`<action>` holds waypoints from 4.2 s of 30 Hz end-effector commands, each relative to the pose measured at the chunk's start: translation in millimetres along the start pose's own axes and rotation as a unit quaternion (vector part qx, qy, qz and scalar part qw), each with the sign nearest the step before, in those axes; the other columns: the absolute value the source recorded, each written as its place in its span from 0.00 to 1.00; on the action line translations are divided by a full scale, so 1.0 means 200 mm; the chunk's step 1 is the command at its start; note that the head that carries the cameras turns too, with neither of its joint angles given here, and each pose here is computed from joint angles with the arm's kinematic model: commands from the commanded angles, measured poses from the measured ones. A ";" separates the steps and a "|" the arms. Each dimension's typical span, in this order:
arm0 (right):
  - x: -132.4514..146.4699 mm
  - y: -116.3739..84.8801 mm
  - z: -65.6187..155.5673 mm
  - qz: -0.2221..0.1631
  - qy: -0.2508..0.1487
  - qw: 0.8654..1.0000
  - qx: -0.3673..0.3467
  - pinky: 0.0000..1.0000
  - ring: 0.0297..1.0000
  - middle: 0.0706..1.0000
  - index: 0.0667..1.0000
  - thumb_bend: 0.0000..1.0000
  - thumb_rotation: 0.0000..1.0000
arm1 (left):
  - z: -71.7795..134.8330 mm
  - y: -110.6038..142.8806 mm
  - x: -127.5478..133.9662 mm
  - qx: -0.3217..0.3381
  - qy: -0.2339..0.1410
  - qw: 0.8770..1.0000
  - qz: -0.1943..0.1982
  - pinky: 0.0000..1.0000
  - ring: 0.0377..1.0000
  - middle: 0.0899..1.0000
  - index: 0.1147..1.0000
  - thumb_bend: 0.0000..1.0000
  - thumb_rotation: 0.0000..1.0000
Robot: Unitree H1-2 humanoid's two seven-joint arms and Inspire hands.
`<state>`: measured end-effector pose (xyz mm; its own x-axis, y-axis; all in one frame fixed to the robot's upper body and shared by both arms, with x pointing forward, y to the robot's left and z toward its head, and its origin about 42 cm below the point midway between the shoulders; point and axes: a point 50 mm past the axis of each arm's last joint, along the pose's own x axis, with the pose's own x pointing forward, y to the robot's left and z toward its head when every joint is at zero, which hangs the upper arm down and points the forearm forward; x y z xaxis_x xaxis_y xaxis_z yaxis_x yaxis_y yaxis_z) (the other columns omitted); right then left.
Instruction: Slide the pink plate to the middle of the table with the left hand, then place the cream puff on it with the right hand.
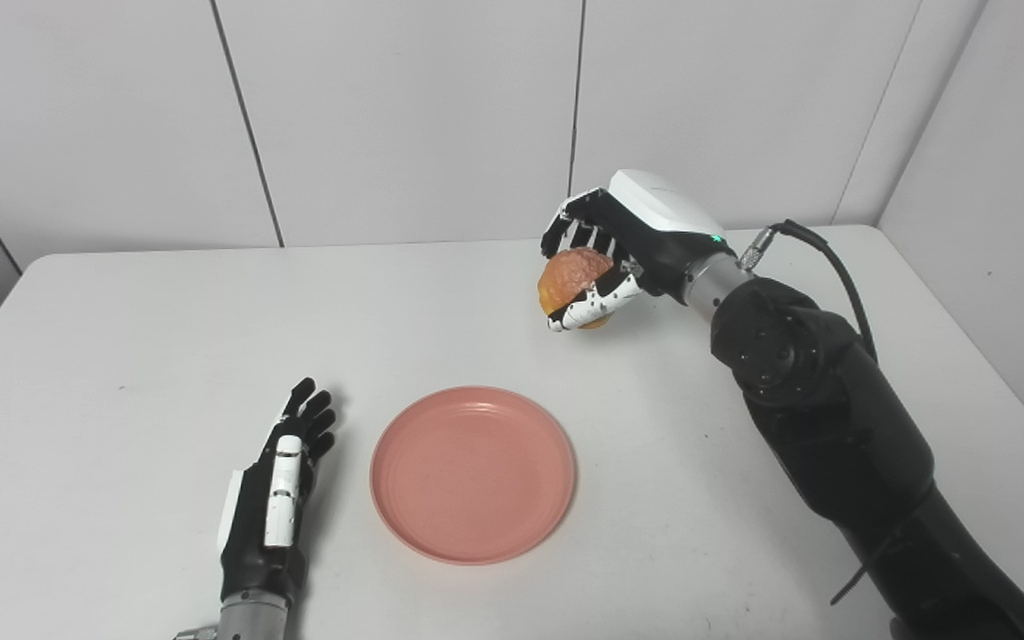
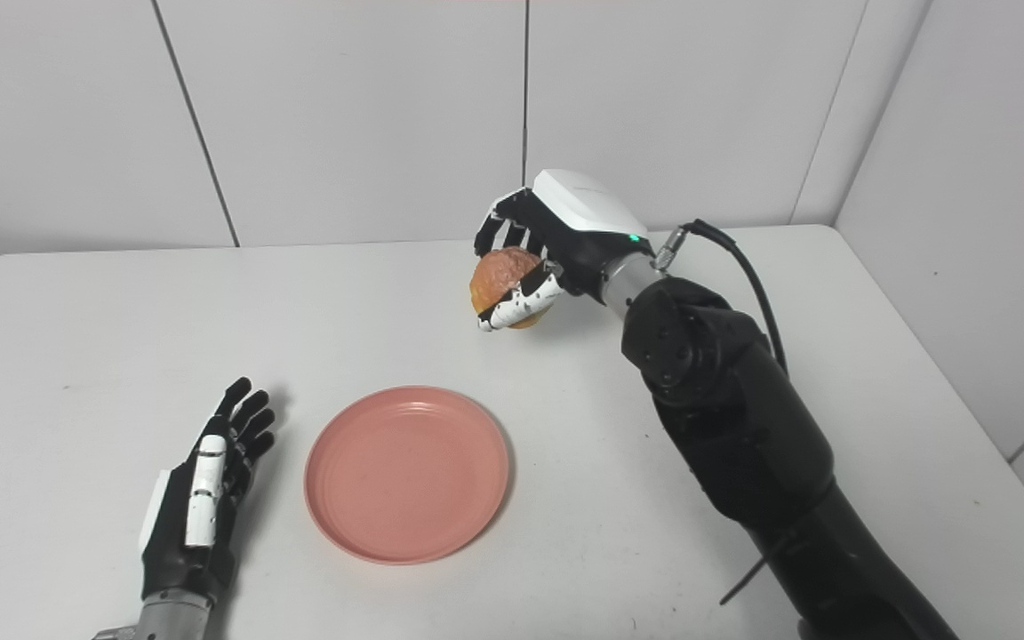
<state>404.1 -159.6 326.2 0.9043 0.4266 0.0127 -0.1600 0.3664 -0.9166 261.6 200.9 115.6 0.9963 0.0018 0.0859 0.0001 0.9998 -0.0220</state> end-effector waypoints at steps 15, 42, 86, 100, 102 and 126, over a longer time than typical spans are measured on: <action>-0.05 0.12 0.20 0.028 -0.084 0.996 0.019 0.30 0.35 0.39 0.51 0.52 0.00 | 0.07 -0.15 -0.07 0.035 -0.047 0.998 0.025 0.90 0.91 0.90 0.88 0.54 1.00; 0.05 0.59 0.25 0.122 -0.077 0.989 0.031 0.30 0.36 0.37 0.50 0.52 0.00 | 0.10 -0.25 -0.04 0.045 -0.044 0.996 0.056 0.88 0.89 0.87 0.86 0.49 1.00; -0.04 0.50 0.28 0.113 -0.090 0.990 0.003 0.45 0.60 0.73 0.78 0.83 0.23 | 0.11 -0.24 -0.04 0.035 -0.044 0.997 0.055 0.87 0.87 0.87 0.86 0.49 1.00; -0.07 0.37 0.24 0.053 -0.104 0.993 0.013 0.51 0.72 0.82 0.88 0.86 0.34 | 0.10 -0.22 -0.04 0.041 -0.045 0.997 0.052 0.87 0.88 0.87 0.86 0.49 1.00; -0.10 0.34 0.22 0.024 -0.109 0.993 0.032 0.56 0.76 0.85 0.90 0.87 0.38 | 0.10 -0.22 -0.04 0.042 -0.045 0.997 0.053 0.87 0.88 0.87 0.86 0.49 1.00; -0.48 0.52 -0.11 -0.129 -0.032 0.939 0.317 0.91 0.99 1.00 1.00 0.74 1.00 | 0.08 -0.16 -0.06 0.048 -0.042 0.997 0.042 0.87 0.90 0.89 0.88 0.51 1.00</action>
<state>307.0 -184.7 205.7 0.9438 0.2972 0.1447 -0.1936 0.8519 -0.4867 250.3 162.5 126.9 0.9865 0.1043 0.1261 -0.1105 0.9929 0.0435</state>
